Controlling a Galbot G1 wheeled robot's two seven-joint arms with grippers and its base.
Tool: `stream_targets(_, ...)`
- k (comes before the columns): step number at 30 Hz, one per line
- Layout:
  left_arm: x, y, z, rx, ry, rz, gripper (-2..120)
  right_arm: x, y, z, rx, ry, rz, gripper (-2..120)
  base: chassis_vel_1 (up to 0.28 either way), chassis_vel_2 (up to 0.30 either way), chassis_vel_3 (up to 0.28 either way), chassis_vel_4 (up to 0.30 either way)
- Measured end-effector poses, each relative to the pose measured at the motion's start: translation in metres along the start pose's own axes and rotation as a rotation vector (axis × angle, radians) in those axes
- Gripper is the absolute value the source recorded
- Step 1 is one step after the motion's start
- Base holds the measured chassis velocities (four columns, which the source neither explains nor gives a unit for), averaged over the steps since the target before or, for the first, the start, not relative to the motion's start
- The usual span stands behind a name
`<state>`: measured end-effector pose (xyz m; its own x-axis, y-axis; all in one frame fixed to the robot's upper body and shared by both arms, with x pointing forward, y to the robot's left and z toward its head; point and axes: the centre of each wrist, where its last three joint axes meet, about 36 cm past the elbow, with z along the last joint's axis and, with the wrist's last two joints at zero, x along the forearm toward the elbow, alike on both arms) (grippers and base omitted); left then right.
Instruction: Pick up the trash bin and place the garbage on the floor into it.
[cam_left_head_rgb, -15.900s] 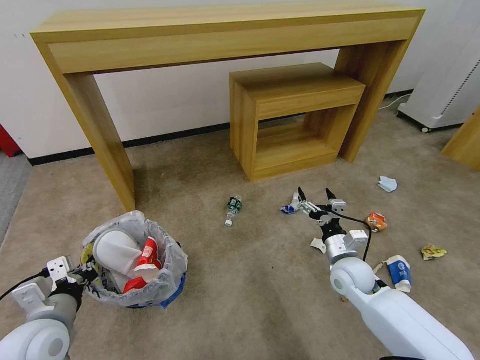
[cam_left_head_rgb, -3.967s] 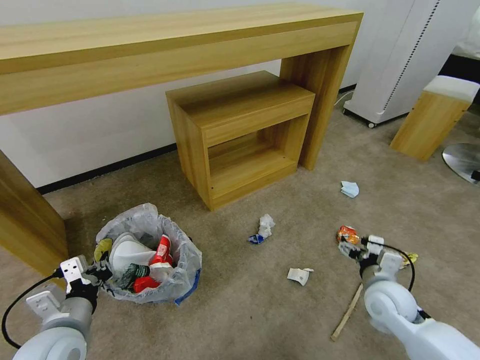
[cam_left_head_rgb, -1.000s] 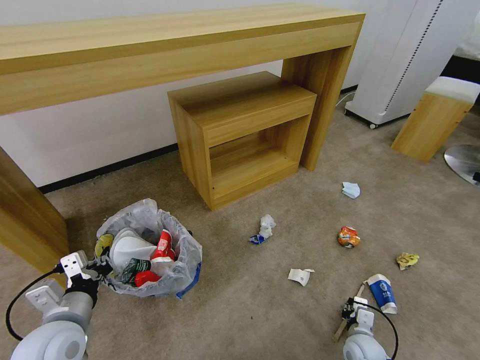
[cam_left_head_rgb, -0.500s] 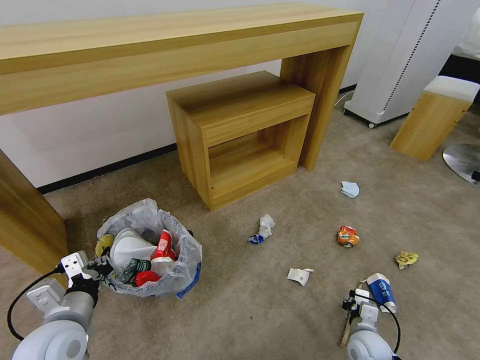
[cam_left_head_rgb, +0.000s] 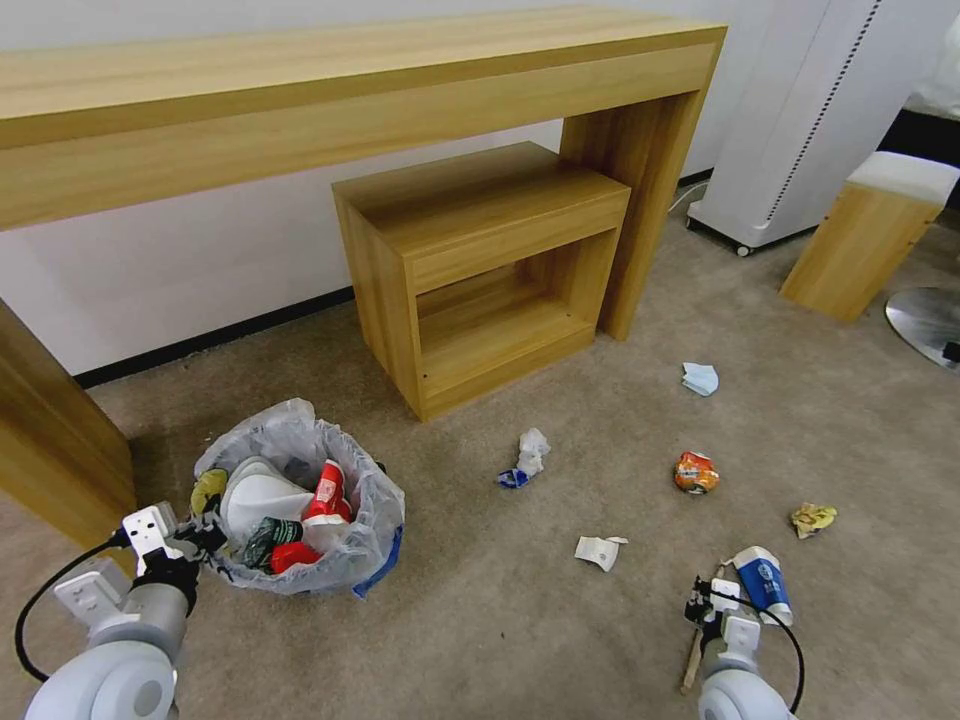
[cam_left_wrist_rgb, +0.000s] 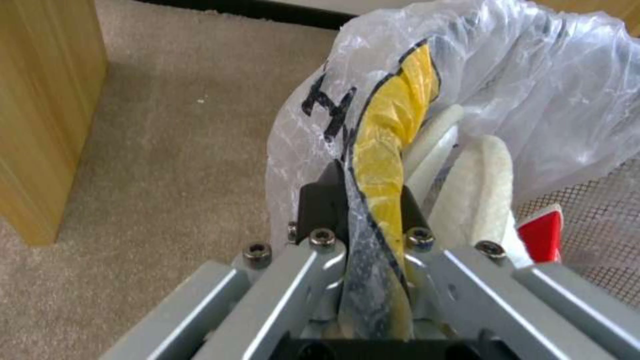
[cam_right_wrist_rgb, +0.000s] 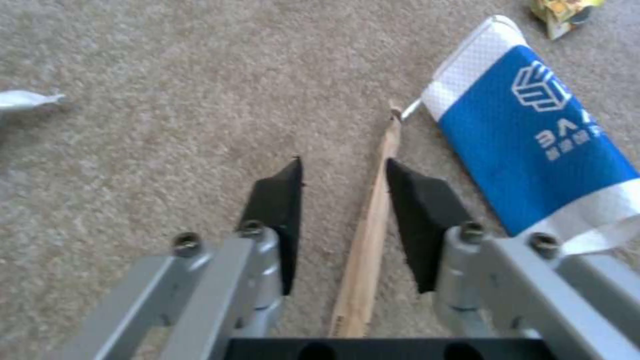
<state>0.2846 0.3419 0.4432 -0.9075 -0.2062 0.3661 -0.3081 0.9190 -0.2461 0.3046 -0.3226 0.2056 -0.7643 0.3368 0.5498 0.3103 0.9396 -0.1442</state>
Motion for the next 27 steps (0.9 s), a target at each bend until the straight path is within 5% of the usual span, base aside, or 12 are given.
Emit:
stream_targets(15, 0.0, 0.0, 0.001, -0.002, 0.002, 0.0, 3, 0.006, 0.004, 0.023, 0.029, 0.043, 0.006, 88, 0.0, 0.0, 0.0, 0.0)
stream_targets(27, 0.0, 0.0, 0.0, 0.0, 0.0, 0.002, 3, 0.007, 0.001, 0.039, 0.052, 0.045, 0.014, 73, 0.0, 0.0, 0.0, 0.0)
